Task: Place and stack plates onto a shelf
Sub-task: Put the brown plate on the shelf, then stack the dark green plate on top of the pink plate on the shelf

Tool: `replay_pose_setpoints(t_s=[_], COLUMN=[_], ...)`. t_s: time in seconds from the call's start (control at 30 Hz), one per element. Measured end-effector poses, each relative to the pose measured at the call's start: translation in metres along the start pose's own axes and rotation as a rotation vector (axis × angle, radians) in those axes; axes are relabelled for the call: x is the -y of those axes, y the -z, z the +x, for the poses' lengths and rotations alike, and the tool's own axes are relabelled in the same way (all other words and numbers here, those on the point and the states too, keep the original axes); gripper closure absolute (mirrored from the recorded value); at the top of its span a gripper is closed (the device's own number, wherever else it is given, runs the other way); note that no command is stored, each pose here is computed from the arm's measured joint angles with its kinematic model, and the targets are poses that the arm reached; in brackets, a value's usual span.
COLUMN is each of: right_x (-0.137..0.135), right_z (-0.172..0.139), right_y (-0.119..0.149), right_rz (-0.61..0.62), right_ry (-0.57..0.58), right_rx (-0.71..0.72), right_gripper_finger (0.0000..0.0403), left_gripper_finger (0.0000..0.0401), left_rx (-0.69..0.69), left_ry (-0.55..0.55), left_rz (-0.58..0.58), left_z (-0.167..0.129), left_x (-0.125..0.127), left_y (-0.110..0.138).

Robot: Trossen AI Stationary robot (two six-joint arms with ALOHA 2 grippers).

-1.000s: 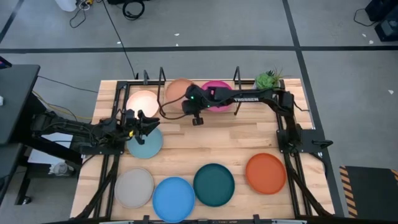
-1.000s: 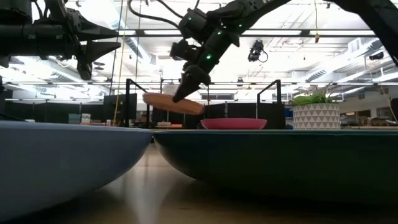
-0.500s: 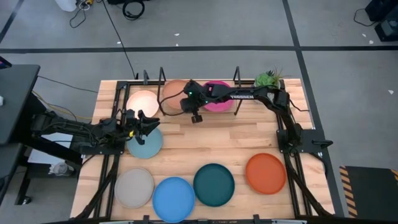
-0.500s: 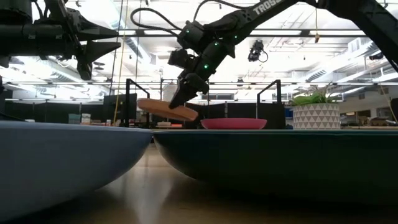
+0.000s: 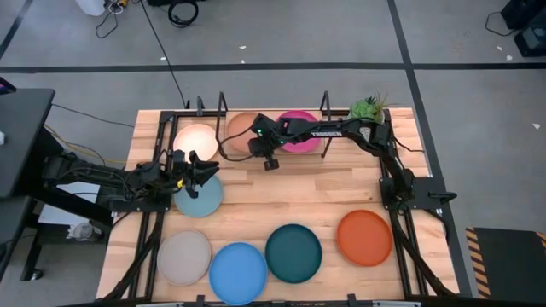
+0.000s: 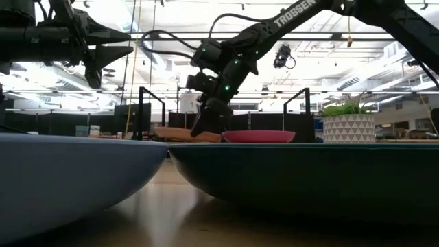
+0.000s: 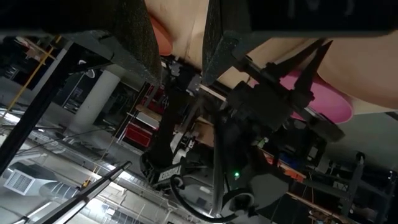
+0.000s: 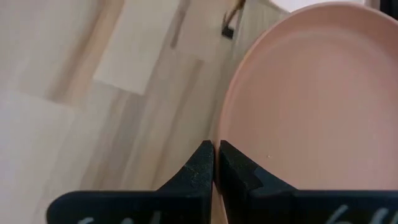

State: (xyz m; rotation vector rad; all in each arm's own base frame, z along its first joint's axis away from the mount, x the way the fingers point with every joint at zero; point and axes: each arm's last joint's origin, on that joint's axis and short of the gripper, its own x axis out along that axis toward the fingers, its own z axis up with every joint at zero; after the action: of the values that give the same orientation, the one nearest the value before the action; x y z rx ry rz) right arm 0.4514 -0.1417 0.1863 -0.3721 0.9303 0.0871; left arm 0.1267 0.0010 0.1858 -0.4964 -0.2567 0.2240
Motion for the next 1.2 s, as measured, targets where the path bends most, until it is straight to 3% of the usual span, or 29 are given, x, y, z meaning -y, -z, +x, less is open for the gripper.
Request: replay_pose_setpoints(t_s=[0.43,0.6,0.9,1.2], right_x=[0.001,-0.007,-0.061,-0.139], right_z=[-0.001,-0.008,-0.013,-0.019], right_y=[-0.002,-0.019,-0.060,-0.067], right_rz=[-0.009,-0.041,-0.146,-0.115], right_ry=[0.051,0.112,0.037,-0.192], right_rx=[-0.011,-0.045,0.028,-0.128], right_gripper_finger=[0.0337,0.0318,0.0307,0.0307], left_gripper_finger=[0.0278,0.0278,0.0278,0.0278], left_rx=[0.000,0.000,0.000,0.000], left_ry=[0.000,0.000,0.000,0.000], left_rz=[0.000,0.000,0.000,0.000], left_z=[0.000,0.000,0.000,0.000], left_x=[0.000,0.000,0.000,0.000], left_y=[0.000,0.000,0.000,0.000])
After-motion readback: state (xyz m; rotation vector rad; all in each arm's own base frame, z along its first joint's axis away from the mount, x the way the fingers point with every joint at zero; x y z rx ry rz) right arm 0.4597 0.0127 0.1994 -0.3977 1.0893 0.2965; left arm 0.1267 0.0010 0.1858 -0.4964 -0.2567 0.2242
